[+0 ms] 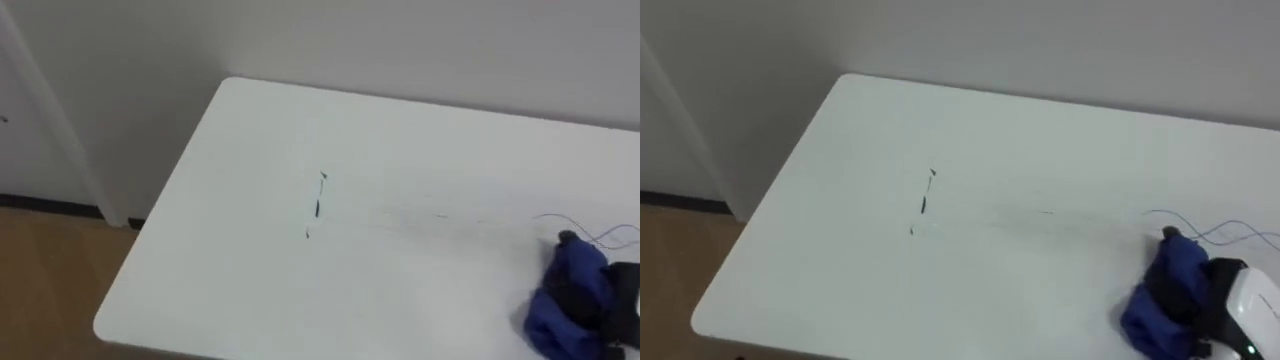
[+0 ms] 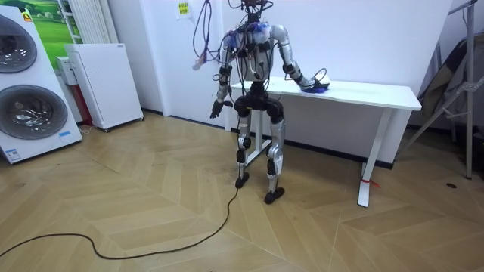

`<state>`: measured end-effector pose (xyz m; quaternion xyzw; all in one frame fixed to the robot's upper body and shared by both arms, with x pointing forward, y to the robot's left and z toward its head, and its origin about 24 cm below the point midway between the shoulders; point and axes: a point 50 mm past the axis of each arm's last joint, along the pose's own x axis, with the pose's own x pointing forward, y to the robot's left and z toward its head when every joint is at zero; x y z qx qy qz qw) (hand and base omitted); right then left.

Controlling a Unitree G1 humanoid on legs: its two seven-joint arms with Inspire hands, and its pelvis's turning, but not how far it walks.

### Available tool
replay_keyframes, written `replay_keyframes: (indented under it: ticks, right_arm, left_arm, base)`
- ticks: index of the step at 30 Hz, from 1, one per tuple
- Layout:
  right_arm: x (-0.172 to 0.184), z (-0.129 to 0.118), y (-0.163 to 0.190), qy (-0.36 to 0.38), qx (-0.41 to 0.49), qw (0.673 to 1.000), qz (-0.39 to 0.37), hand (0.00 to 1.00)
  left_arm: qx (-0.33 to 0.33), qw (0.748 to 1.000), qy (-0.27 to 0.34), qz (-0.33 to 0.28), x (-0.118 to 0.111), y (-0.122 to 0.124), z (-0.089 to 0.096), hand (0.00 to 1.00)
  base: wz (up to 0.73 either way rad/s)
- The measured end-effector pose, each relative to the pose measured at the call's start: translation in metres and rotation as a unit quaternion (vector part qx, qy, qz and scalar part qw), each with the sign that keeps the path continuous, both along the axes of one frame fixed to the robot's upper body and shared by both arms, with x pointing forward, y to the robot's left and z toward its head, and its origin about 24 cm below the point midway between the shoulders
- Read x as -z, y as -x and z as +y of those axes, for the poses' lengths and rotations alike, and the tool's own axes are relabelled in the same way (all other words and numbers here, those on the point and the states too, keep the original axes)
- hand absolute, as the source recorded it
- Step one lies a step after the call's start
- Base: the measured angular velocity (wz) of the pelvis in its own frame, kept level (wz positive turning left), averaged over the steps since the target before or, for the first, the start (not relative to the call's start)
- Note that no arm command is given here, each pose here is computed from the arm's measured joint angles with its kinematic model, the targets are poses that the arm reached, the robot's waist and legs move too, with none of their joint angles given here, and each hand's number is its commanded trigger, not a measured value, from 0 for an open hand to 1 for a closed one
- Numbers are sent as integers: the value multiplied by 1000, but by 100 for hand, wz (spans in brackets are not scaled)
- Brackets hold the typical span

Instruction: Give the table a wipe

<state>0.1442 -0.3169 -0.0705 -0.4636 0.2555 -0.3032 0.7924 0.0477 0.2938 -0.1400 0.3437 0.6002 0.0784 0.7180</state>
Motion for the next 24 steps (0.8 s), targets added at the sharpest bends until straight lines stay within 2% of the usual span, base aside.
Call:
replay_keyframes:
  ticks: [2, 5, 6, 7, 8, 10, 12, 13, 14, 17, 20, 22, 24]
  right_arm:
    - [-1, 5, -13, 4, -9, 1000, 12, 100]
    - [-6, 31, -36, 22, -75, 996, 45, 100]
    - [-11, 50, -48, 26, -124, 991, 53, 100]
    - [-17, 80, -62, 21, -189, 980, 53, 100]
    - [-19, 96, -69, 20, -224, 973, 54, 100]
    - [-32, 160, -95, 4, -341, 939, 43, 100]
    - [-45, 186, -109, -9, -392, 920, 28, 100]
    - [-49, 191, -115, -11, -407, 913, 22, 100]
    - [-50, 191, -116, -11, -409, 912, 21, 100]
    - [-35, 167, -107, -34, -369, 928, 36, 100]
    - [-20, 135, -84, -64, -312, 948, 11, 100]
    - [-9, 86, -50, -82, -202, 976, -3, 100]
    - [-3, 50, -26, -76, -121, 990, 2, 100]
  left_arm:
    - [15, 1000, 6, 8, 3, 0, -7, 0]
    - [22, 999, 27, 27, 9, 2, -22, 0]
    - [23, 999, 36, 31, 11, 2, -29, 0]
    - [28, 998, 40, 35, 13, 2, -33, 0]
    - [32, 998, 42, 39, 13, 2, -34, 0]
    - [51, 996, 59, 52, 15, -2, -41, 0]
    - [58, 994, 78, 44, 14, -9, -49, 0]
    - [58, 994, 87, 43, 14, -9, -52, 0]
    - [56, 993, 90, 45, 15, -7, -52, 0]
    - [43, 993, 93, 61, 16, 8, -50, 0]
    - [18, 994, 80, 70, 13, 22, -36, 0]
    - [-4, 996, 54, 74, 9, 30, -16, 0]
    - [-31, 996, 33, 79, 3, 40, 1, 0]
  base:
    - [-55]
    - [-48]
    - [-52]
    - [-49]
    - [-24]
    - [25]
    - [65]
    - [71]
    - [77]
    - [57]
    - [55]
    - [47]
    - [-23]
